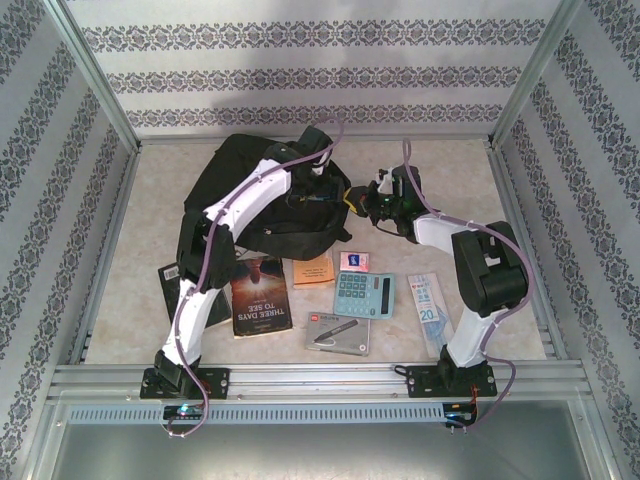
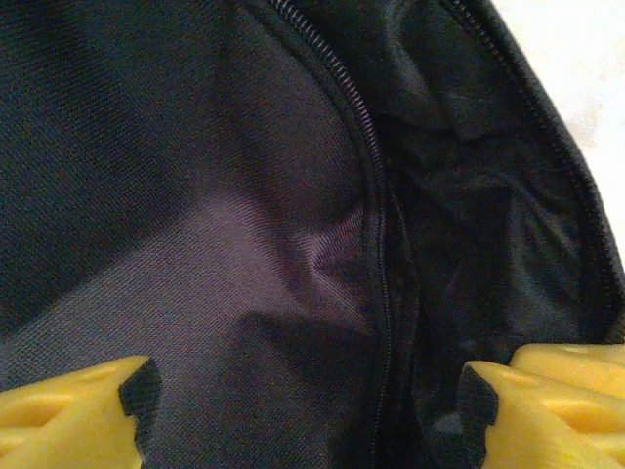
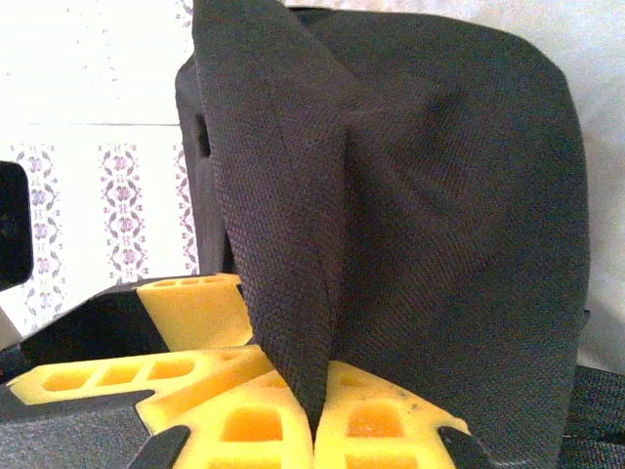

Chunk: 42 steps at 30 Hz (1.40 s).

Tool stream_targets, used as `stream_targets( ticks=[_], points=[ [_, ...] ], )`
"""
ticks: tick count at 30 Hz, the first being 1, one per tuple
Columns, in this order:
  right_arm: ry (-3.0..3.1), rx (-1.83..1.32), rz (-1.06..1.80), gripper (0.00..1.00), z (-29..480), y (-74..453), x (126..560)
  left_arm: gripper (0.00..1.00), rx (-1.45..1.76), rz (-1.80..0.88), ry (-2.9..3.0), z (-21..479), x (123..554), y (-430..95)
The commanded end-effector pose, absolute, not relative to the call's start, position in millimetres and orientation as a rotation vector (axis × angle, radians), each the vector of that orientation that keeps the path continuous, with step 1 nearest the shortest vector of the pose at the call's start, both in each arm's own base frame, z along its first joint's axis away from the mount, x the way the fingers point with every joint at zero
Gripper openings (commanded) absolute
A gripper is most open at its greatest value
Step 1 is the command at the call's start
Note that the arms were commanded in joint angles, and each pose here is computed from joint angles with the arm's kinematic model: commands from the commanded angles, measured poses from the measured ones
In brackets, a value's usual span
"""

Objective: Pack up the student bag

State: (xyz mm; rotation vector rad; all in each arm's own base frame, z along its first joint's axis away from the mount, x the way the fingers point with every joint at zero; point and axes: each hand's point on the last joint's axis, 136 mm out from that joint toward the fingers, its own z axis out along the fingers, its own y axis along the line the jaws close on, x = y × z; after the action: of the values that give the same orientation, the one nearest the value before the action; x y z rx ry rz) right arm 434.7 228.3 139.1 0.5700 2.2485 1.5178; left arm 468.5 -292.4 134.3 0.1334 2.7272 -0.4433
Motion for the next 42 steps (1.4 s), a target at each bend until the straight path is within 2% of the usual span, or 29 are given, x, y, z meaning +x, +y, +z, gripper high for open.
stream_targets(
  ticks=[1, 8, 14, 18, 22, 27, 29, 33, 35, 40, 42],
  points=[
    [2.142, 0.303, 1.728, 0.00, 188, 263, 417, 0.80, 0.047, -0.449, 2.747, 103, 482, -302],
    [2.148, 0.353, 1.692, 0.00, 180, 246, 418, 0.70, 0.020, -0.624, 2.671, 111, 485, -302],
    [2.135, 0.372, 1.674, 0.00, 182, 232, 421, 0.65, 0.052, -0.541, 2.714, 97, 478, -286],
    [2.130, 0.362, 1.682, 0.00, 185, 232, 423, 0.74, 0.092, -0.476, 2.795, 71, 468, -282],
    [2.121, 0.362, 1.689, 0.00, 189, 233, 425, 0.81, 0.201, -0.264, 2.866, 41, 459, -277],
    [2.106, 0.361, 1.703, 0.00, 194, 235, 425, 0.78, 0.247, -0.060, 2.895, 14, 454, -262],
    [2.103, 0.367, 1.703, 0.00, 194, 235, 425, 0.69, 0.252, -0.024, 2.894, 9, 453, -257],
    [2.100, 0.373, 1.699, 0.00, 194, 233, 425, 0.32, 0.265, -0.003, 2.883, 8, 453, -253],
    [2.101, 0.374, 1.696, 0.00, 193, 232, 425, 0.20, 0.262, -0.013, 2.874, 12, 455, -251],
    [2.128, 0.401, 1.648, 0.00, 181, 224, 426, 0.00, 0.203, -0.116, 2.813, 52, 466, -243],
    [2.145, 0.414, 1.620, 0.00, 175, 219, 426, 0.00, 0.185, -0.162, 2.763, 80, 473, -239]
  ],
)
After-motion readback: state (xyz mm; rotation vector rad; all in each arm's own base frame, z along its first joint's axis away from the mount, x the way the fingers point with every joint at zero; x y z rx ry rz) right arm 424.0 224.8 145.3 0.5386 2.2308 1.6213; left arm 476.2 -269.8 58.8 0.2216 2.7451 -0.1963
